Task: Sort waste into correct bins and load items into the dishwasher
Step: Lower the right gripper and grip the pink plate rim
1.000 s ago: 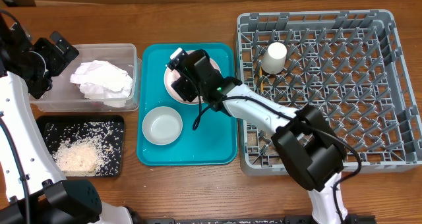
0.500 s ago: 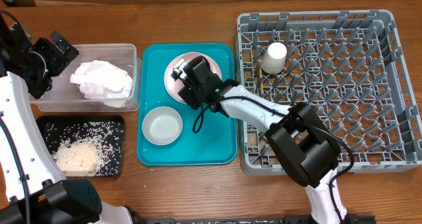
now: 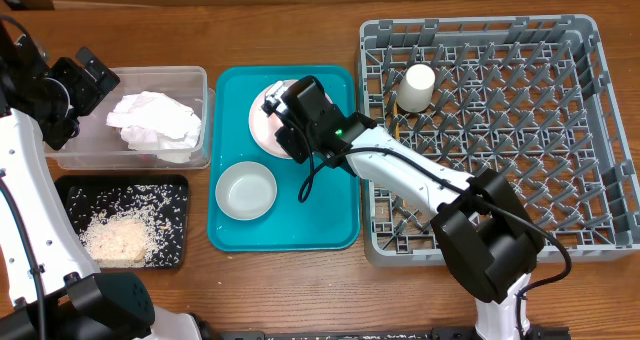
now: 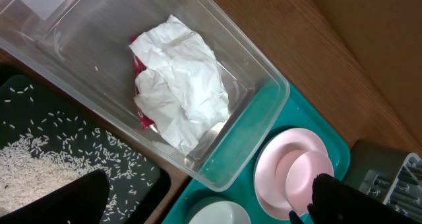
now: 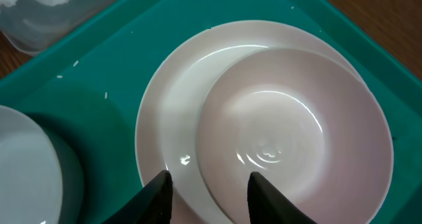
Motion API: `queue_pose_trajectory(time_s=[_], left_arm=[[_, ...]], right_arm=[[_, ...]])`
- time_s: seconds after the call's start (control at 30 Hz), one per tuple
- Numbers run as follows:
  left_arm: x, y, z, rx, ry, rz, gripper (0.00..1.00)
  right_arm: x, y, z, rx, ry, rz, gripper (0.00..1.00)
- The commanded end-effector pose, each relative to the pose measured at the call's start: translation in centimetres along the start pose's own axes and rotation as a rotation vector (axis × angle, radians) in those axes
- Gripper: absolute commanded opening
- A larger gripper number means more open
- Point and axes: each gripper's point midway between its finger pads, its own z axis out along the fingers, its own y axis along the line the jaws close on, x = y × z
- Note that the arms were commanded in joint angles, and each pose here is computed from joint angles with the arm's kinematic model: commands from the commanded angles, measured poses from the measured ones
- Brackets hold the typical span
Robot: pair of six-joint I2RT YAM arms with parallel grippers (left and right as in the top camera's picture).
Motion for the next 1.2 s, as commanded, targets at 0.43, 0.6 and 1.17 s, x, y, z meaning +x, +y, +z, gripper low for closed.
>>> queue_pose_trajectory(time_s=[0.43,0.6,1.17], left_arm=[[-0.5,-0.4,-0.8,0.017,-0.024,-0.007,1.00],[-0.5,-0.4,-0.8,0.017,-0.024,-0.007,1.00],[-0.4,-0.6,-0.7,0.019,-0.022,-0.002,1.00]], right_arm=[[-0.3,-0.5,1.5,0.015,-0.028,-0.002,0.38],[0.7,-0.4,2.9,0.013,-0.009,-0.001,0.35],[1.5,-0.3,3.1,0.009,0.023,0.000,0.27]])
